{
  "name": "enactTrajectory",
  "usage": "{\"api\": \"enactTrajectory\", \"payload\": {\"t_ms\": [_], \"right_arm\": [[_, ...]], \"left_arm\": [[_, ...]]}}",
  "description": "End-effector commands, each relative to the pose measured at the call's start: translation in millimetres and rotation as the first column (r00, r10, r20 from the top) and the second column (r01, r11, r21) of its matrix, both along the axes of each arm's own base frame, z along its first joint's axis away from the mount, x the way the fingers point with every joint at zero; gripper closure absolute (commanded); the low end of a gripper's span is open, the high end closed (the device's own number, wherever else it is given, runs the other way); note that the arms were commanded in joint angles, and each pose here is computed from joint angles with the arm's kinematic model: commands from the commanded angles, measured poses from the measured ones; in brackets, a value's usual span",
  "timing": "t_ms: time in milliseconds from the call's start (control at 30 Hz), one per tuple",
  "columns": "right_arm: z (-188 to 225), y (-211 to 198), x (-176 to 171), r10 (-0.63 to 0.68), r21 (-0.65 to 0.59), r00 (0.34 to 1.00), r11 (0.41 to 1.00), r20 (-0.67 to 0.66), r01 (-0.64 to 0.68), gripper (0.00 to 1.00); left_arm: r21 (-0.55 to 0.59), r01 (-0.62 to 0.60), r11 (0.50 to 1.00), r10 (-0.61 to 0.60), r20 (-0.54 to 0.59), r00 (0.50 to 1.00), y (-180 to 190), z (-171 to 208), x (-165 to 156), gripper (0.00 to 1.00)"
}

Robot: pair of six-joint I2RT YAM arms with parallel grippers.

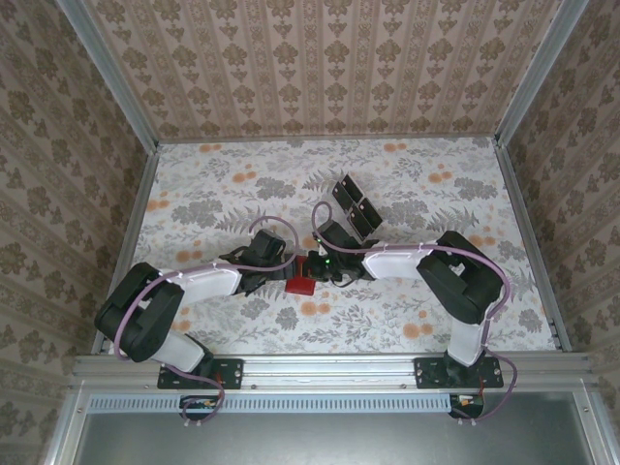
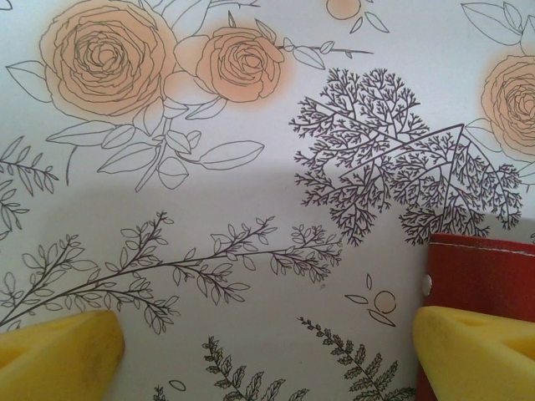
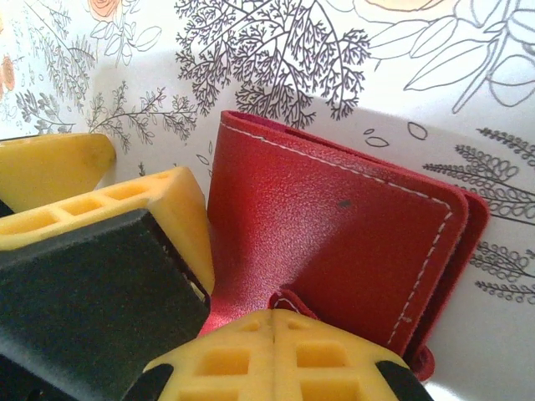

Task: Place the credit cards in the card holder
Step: Close the button on the card holder, then reset both arms

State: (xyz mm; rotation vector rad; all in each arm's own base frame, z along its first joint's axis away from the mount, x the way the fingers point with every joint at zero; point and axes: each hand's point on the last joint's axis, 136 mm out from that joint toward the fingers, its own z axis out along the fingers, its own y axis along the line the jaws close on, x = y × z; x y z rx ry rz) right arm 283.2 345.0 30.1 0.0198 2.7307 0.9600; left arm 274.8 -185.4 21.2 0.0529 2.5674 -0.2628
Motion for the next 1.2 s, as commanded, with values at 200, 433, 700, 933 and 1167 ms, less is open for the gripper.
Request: {"api": "enactTrajectory", "payload": {"t_ms": [200, 433, 700, 933, 1167], "right_arm": [[-90, -63, -52, -0.072, -0.29, 0.968, 0.957, -0.241, -0.001, 1.0], [-53, -37, -36, -0.025, -0.164, 0.985, 0.987, -0.171, -0.004, 0.86], [71, 10, 24, 0.061, 0.053, 0.985, 0.996, 0.162, -0.07, 0.36], [148, -45, 49, -0.057, 0.093, 0.935, 0.995, 0.351, 0.026, 0.0], [188, -199, 66, -0.276, -0.093, 0.826, 0.926, 0.491, 0.365, 0.0]], "left_arm": [[-0.027, 0.036, 0.999, -0.039, -0.148, 0.988, -2, -34, -32, 0.0], [-0.048, 0.028, 0.998, -0.035, -0.145, 0.989, -4, -28, -30, 0.0], [-0.081, -0.028, 0.996, 0.025, -0.037, 0.999, 0, 20, 6, 0.0], [-0.007, -0.127, 0.992, 0.127, 0.168, 0.978, 51, 104, 47, 0.0], [0.104, -0.37, 0.923, 0.25, 0.57, 0.783, 160, 190, 63, 0.0]]}}
